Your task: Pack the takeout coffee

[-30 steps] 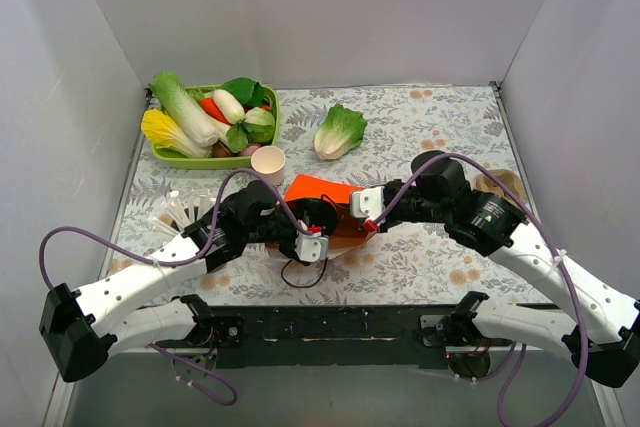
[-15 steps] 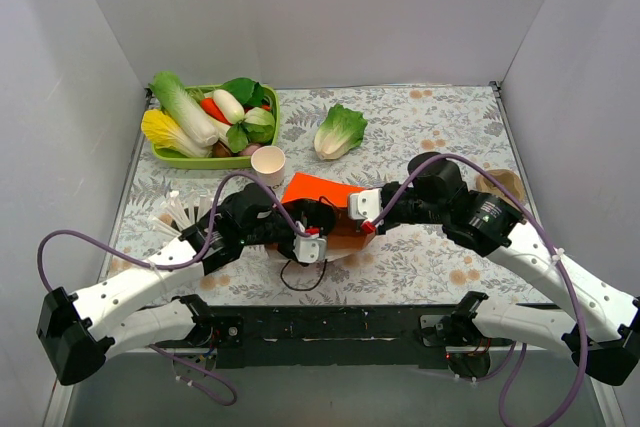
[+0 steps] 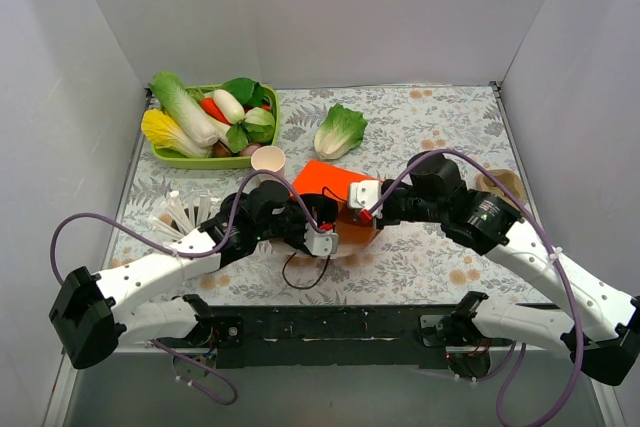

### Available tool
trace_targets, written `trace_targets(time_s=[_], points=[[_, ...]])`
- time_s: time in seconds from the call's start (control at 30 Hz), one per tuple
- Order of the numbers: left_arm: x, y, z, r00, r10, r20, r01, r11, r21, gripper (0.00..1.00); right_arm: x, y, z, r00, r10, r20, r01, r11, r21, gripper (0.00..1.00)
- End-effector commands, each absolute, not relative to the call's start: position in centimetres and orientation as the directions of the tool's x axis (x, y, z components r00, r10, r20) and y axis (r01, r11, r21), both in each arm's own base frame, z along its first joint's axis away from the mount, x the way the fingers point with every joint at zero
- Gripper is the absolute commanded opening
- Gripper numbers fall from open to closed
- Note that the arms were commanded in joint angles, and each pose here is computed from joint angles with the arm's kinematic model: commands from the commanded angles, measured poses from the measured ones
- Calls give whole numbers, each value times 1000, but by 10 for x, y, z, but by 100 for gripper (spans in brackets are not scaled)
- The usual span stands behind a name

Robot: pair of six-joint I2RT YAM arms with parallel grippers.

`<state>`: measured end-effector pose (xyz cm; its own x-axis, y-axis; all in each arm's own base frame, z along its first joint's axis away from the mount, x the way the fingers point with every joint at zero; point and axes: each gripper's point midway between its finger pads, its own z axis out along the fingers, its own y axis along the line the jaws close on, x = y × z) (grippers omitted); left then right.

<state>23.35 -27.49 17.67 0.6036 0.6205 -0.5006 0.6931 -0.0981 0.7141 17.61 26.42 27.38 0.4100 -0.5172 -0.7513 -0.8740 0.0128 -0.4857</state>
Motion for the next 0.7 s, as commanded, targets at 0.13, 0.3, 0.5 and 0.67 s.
trace_targets(time_s=[0.13,0.3,0.5,0.67], points=[[254,-264,168,522,710,-473,705,-47,707,0,154,280,304,395,-374,-839,-906,-6,-424,1],[254,-276,179,502,684,-529,736,-16,677,0,156,282,303,378,-375,-846,-913,-2,-407,1],[246,-280,196,497,640,-586,755,14,656,0,160,283,300,360,-395,-845,-920,3,-393,1],[238,-283,212,480,601,-639,780,42,625,0,167,285,297,316,-417,-852,-932,32,-361,1]])
